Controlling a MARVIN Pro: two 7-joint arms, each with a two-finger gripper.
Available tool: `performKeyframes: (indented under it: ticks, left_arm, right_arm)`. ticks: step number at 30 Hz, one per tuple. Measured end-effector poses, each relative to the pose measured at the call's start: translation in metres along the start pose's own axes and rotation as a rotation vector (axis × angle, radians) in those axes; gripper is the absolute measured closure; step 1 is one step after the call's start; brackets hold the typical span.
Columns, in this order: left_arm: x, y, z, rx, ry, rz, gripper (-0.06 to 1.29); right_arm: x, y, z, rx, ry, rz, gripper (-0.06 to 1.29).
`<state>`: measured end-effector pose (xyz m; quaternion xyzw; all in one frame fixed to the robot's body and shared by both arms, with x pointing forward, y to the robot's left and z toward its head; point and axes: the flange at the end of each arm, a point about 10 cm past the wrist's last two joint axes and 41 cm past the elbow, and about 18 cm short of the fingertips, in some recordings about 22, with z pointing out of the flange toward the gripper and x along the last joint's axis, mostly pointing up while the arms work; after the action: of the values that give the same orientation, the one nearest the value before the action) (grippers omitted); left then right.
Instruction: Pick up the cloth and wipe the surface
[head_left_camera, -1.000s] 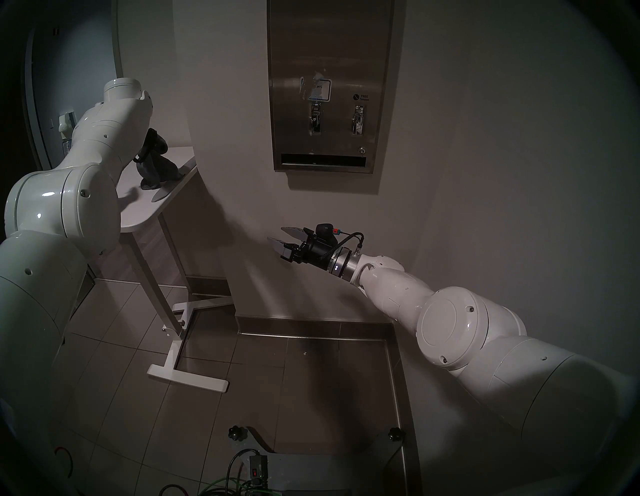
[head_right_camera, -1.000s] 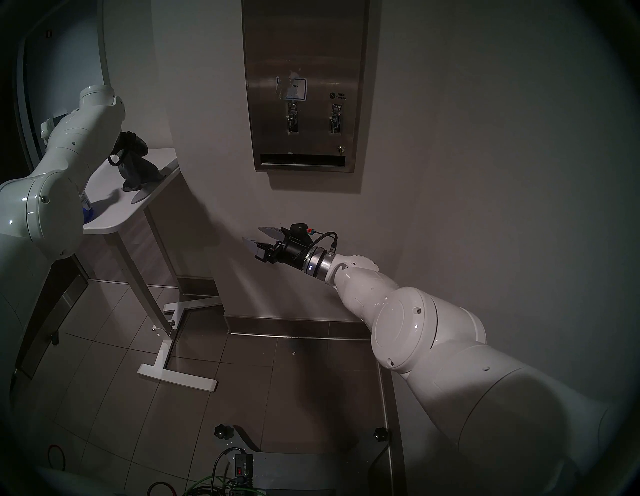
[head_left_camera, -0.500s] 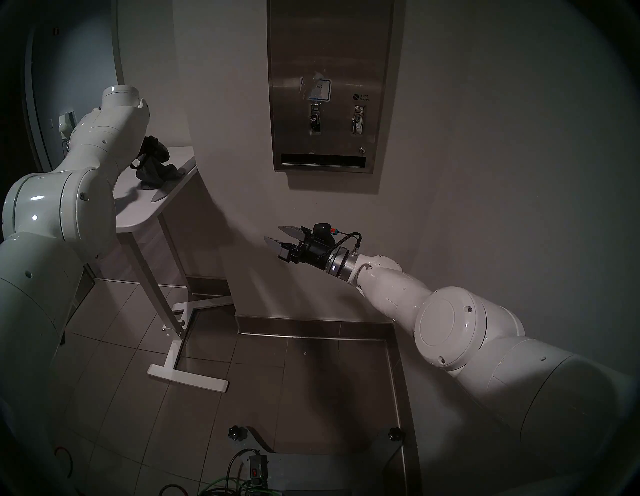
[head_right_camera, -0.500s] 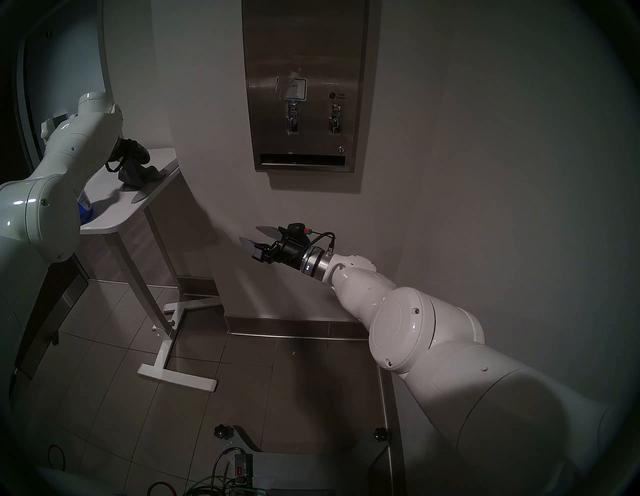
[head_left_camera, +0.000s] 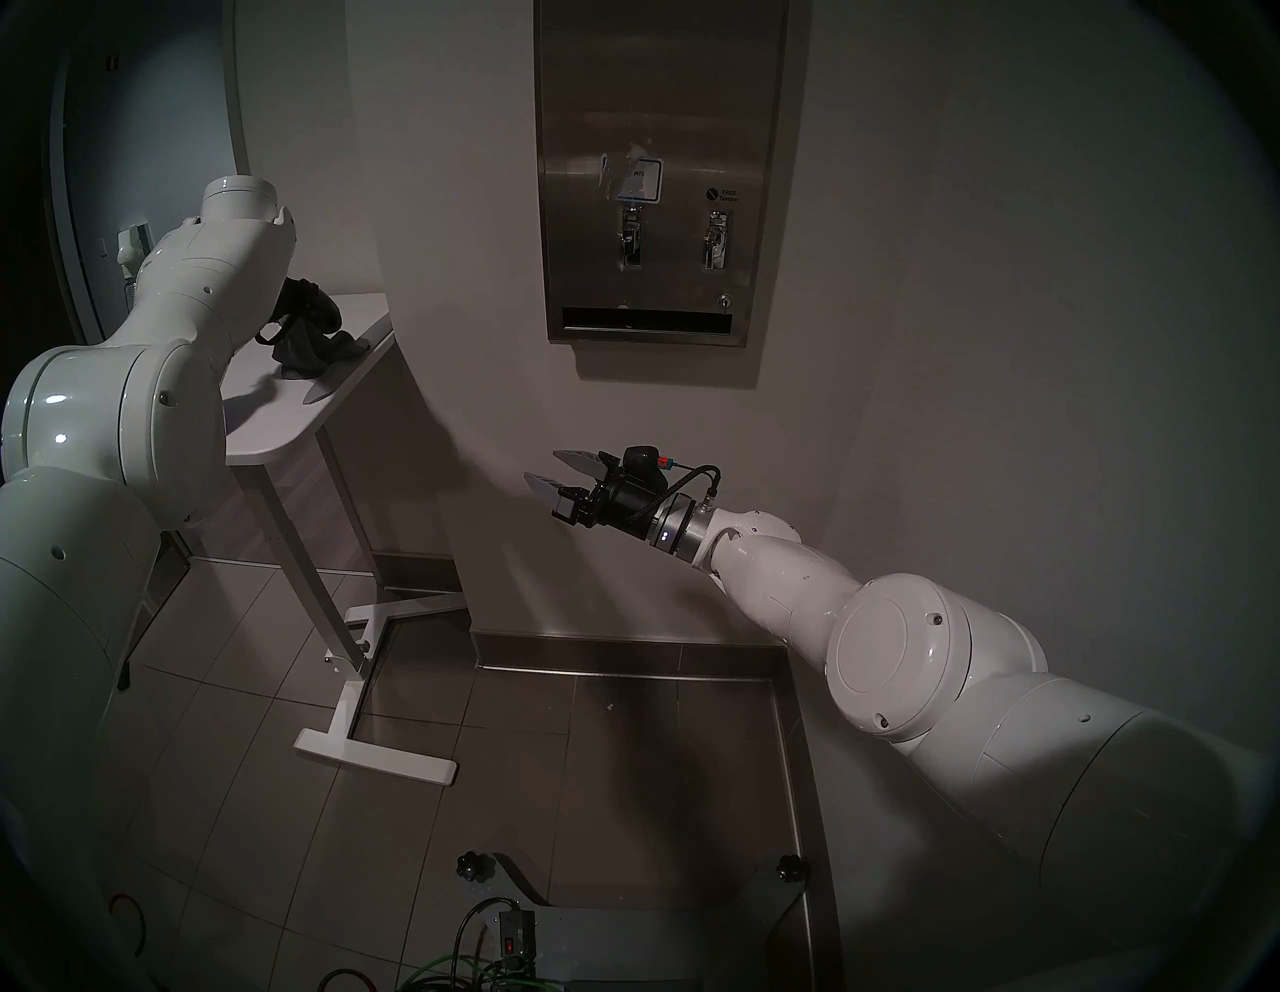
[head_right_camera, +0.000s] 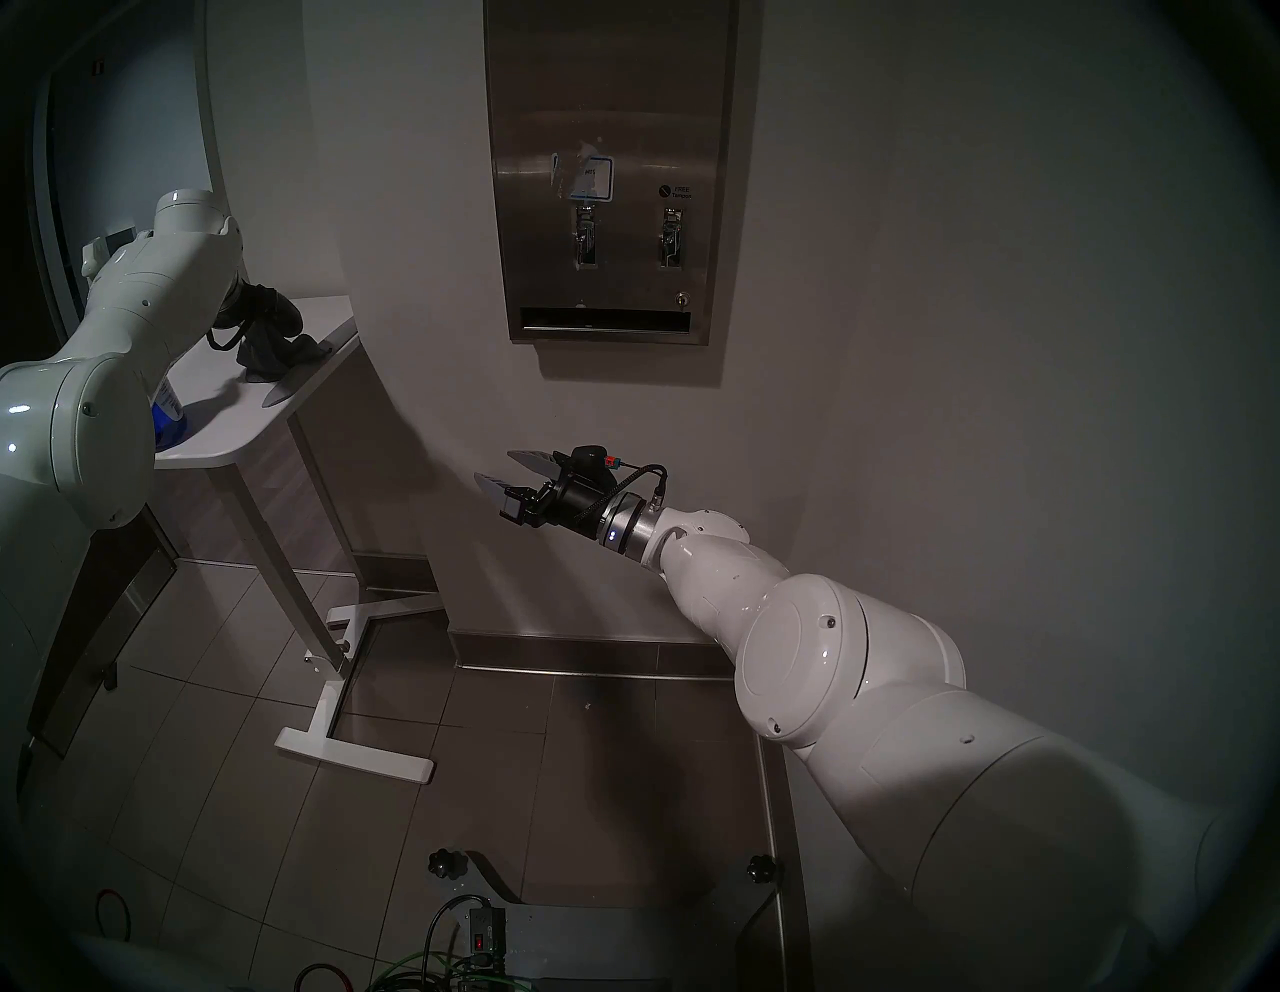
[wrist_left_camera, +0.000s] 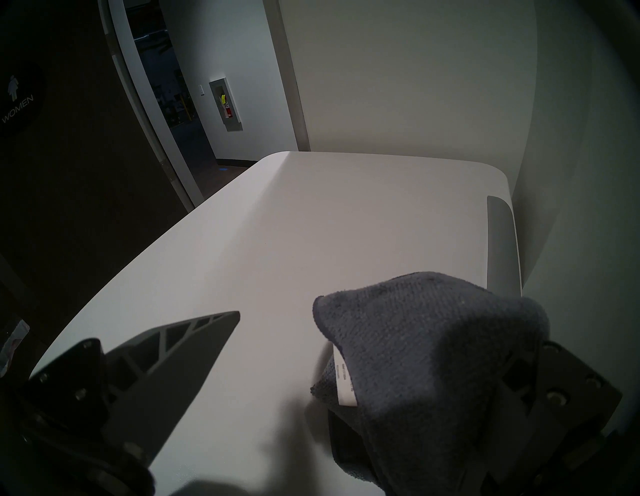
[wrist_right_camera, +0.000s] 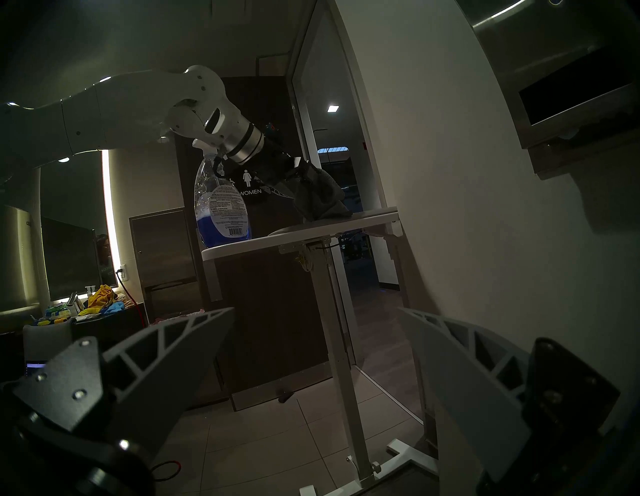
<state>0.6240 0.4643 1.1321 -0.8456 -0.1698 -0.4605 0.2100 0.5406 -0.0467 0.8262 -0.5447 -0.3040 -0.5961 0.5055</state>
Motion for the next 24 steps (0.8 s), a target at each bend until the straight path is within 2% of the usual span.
performKeyframes:
  ticks: [10, 23, 24]
  left_arm:
    - [-0.0099, -0.0029, 0.0062, -0.009, -0.028, 0.053, -0.02]
    - [-0.0077, 0.0007, 0.0043, -0.047, -0.028, 0.116, -0.02]
    - [-0.0073, 0.0011, 0.0040, -0.049, -0.028, 0.119, 0.02]
  right_arm:
    - [0.0002, -0.0009, 0.0014, 0.003, 0.005, -0.011, 0.01]
    - [0.0005, -0.0015, 0.0023, 0.005, 0.010, -0.026, 0.01]
    - [0.0006, -0.0015, 0.0023, 0.005, 0.011, -0.026, 0.01]
